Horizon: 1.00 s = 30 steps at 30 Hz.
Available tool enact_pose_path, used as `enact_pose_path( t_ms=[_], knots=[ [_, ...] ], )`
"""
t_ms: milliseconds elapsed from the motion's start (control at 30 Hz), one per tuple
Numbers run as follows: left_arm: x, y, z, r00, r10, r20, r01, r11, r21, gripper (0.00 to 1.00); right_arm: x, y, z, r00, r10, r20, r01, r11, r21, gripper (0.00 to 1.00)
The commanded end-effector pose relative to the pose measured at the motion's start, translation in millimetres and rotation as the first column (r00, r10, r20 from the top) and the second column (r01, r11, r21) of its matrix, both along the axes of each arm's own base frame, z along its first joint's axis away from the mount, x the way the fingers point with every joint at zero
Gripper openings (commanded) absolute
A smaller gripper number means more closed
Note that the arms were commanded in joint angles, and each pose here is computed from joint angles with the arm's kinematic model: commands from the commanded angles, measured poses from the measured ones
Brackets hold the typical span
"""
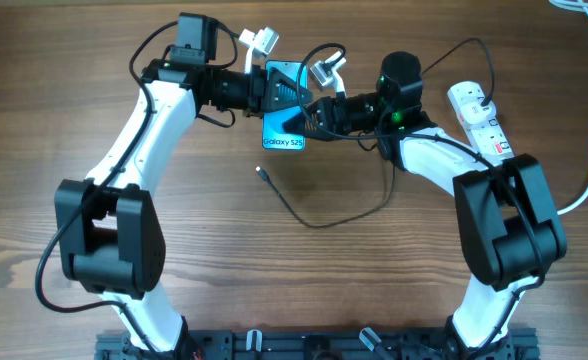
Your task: Plug charger to phone and switch on socket
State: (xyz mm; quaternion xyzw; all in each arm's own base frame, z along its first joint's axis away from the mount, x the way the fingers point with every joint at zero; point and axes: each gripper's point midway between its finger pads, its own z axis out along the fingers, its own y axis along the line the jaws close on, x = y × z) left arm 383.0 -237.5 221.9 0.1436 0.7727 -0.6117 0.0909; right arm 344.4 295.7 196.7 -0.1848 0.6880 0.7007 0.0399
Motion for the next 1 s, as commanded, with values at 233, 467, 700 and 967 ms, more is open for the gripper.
enact_pose_path(
  t_ms=[233,467,700,967],
  knots=[
    [-8.0,4.4,26.1,0.999,-0.033,0.03,0.035,0.996,-0.08,0.61,12.8,-7.5,-0.1,0.998,-0.056,-0.036,0.055,0.998,-0.01,0.04],
    [-1.9,18.3,30.6,0.999,-0.01,0.03,0.013,0.994,-0.106,0.56,17.8,-6.8,0.0,0.996,-0.085,-0.038,0.084,0.996,-0.013,0.04],
    [-3.3,17.4,32.2,0.999,-0.017,0.029,0.021,0.993,-0.115,0.45,13.0,-7.3,0.0,0.997,-0.057,-0.044,0.056,0.998,-0.012,0.04],
    [-14.7,11.6,49.7,0.995,-0.088,0.052,0.097,0.973,-0.209,0.34,6.8,-7.7,0.6,0.998,-0.021,-0.053,0.021,1.0,-0.01,0.04]
  ],
)
